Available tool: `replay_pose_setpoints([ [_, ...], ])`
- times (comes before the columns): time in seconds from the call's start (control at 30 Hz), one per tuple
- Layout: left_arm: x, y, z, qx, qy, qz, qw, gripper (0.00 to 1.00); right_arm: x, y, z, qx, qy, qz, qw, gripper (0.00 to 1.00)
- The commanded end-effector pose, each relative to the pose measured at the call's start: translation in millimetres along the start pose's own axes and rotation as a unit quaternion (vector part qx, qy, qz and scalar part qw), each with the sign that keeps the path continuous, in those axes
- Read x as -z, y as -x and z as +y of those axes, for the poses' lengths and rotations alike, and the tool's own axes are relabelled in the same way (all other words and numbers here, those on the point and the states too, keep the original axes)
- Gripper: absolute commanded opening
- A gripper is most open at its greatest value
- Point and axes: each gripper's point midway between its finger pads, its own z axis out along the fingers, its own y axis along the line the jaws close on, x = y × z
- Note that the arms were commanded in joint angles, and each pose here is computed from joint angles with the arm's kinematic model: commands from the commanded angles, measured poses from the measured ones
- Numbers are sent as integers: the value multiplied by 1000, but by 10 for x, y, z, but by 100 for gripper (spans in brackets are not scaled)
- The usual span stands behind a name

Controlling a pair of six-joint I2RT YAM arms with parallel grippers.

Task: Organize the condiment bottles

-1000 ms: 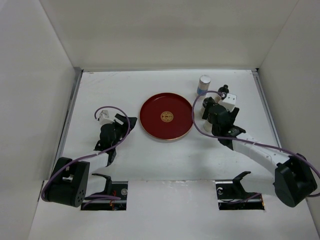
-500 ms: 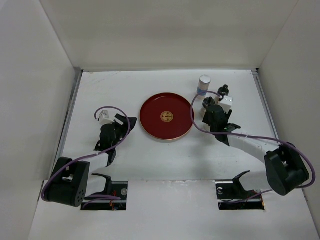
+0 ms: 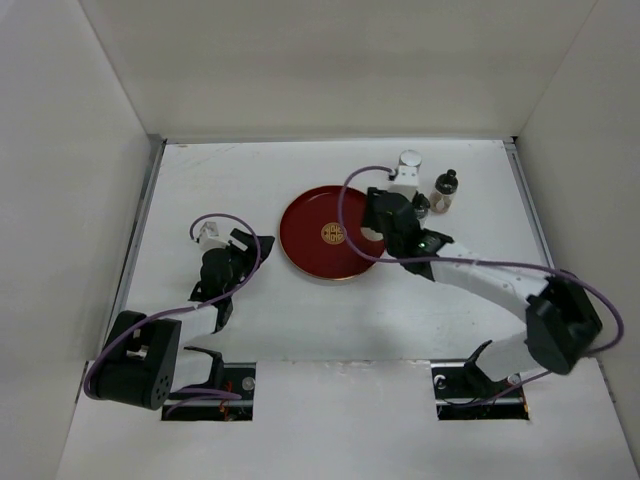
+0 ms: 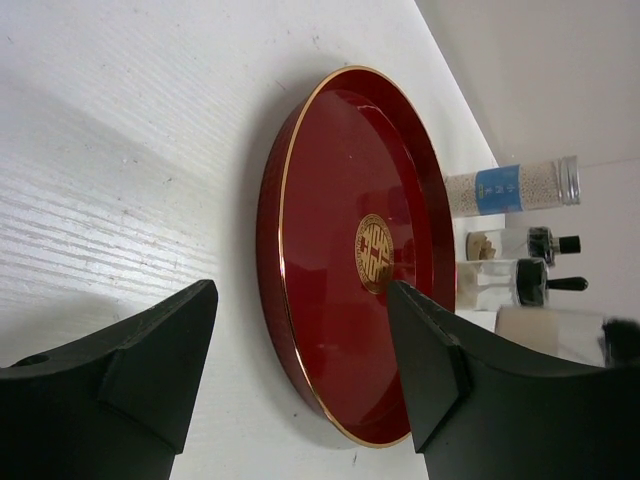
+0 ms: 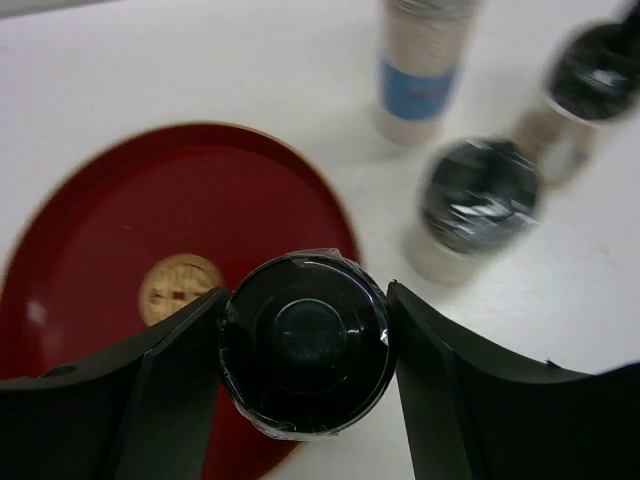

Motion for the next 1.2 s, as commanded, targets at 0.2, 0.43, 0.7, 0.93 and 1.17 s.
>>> replay_pose_setpoints([
  [0.2, 16, 105, -117, 3, -26, -17, 1000, 67, -675, 295, 1753, 21, 141, -44, 989, 62],
  [0.43, -2, 76, -111, 4, -27, -9, 1000, 67, -1032, 85, 2289, 33, 167, -19, 985, 63],
  [0.7, -6, 78, -115, 4, -28, -9, 1000, 67, -970, -59, 2373, 40, 170, -8, 985, 96],
  [0.93, 3, 94, -105, 4, -26, -12, 1000, 67, -322, 787, 1644, -21, 161, -89, 983, 100],
  [1.17, -20, 40, -86, 7, -23, -2, 1000, 67, -247, 667, -196, -58, -20, -107, 992, 100],
])
